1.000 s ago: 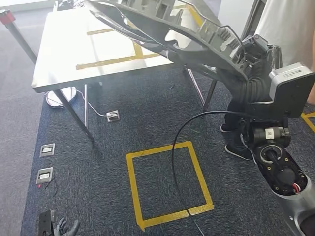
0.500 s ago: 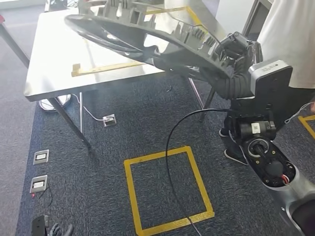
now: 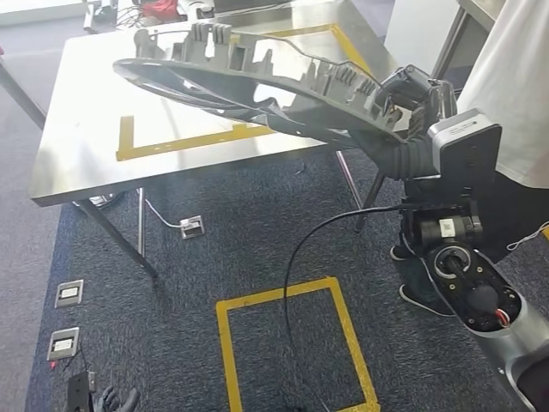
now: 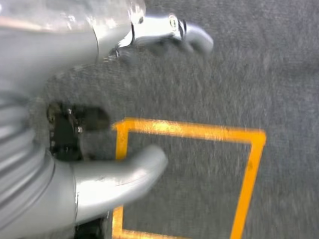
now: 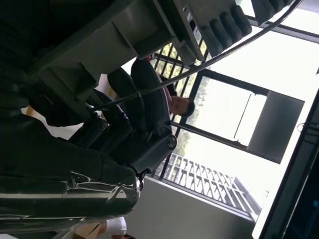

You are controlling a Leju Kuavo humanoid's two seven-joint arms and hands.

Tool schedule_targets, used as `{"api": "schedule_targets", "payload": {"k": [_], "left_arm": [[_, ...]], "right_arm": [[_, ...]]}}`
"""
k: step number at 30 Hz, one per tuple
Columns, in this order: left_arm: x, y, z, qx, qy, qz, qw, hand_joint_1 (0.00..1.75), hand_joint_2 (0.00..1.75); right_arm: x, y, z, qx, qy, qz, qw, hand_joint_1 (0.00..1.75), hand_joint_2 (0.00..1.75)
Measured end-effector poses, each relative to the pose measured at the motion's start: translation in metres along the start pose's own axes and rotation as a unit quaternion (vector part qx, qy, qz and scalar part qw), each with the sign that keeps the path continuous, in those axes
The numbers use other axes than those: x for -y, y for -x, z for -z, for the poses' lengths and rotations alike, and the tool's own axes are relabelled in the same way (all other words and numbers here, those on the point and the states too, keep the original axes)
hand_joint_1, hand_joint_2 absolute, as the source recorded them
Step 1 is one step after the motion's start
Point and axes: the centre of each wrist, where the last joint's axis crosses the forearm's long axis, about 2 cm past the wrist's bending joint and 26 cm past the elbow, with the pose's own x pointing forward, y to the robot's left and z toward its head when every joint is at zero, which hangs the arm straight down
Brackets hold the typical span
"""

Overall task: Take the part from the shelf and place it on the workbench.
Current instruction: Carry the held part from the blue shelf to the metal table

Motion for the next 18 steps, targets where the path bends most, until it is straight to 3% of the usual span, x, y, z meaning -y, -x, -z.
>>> {"api": "schedule_targets", "payload": {"k": [18], "left_arm": [[-0.0033, 0.0007, 0.0001, -0.001, -0.008, 0.004, 1.000, 0.00, 1.75]], "right_arm": [[-0.0036, 0.0026, 0.0035, 0.004, -0.009, 0.003, 1.000, 1.75, 1.75]]}}
